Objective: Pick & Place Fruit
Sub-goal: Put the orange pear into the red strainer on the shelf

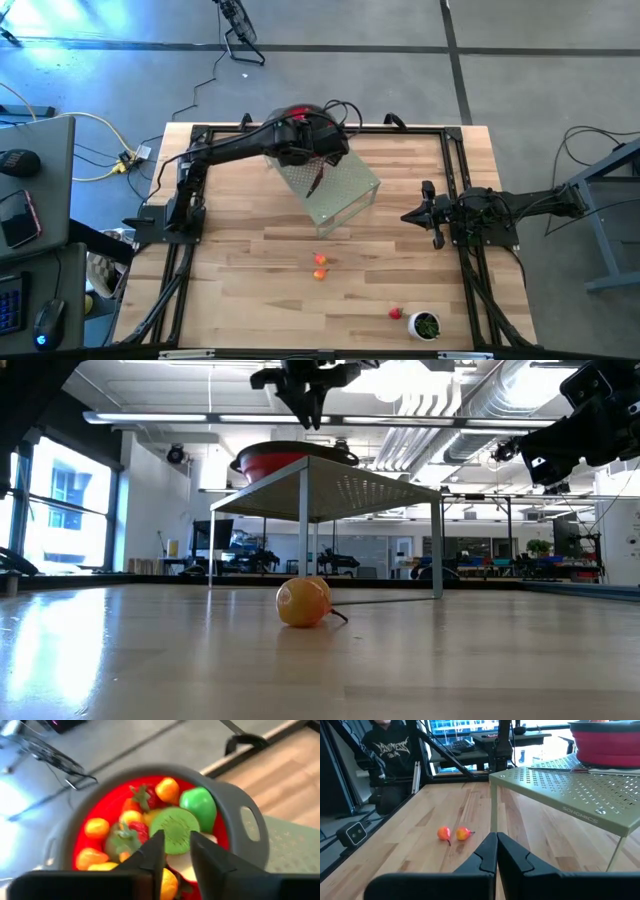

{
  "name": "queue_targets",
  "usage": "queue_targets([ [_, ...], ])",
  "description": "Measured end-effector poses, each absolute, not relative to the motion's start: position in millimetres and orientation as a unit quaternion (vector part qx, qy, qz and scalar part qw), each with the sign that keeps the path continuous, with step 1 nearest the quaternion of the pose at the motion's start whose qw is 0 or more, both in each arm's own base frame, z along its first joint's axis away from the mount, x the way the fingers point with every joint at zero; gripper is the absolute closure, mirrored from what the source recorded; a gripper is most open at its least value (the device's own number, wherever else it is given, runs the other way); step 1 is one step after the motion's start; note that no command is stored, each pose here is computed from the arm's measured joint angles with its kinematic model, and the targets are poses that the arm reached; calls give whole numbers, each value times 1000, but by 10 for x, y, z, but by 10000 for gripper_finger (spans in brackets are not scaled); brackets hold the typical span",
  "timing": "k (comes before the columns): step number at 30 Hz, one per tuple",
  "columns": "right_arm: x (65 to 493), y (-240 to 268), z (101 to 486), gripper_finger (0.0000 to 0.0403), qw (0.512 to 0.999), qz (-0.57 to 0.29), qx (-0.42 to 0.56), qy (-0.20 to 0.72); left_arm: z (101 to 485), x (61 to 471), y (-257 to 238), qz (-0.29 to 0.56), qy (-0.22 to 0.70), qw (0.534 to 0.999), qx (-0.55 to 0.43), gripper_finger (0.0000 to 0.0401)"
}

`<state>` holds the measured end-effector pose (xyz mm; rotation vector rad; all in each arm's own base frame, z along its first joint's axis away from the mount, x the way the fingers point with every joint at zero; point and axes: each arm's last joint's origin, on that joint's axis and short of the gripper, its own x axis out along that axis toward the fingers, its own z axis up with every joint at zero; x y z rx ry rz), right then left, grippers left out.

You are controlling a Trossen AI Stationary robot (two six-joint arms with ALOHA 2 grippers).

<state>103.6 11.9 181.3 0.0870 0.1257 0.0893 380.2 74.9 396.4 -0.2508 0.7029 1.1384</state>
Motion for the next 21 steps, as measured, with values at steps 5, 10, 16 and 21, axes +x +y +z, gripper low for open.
queue_targets([
  [5, 1036, 119, 1813, 400, 996, 45, 37, 62, 3944, 3815, 736, 486, 349, 787, -150, 357],
  [10, 1036, 119, 1814, 400, 996, 45, 36, 62, 3981, 3880, 735, 464, 338, 809, -127, 372],
  [16, 1036, 120, 1813, 400, 996, 47, 38, 62, 3963, 3974, 378, 438, 336, 832, -54, 383],
  [21, 1036, 120, 1813, 400, 996, 47, 38, 62, 3897, 3998, -43, 406, 345, 846, -16, 399],
])
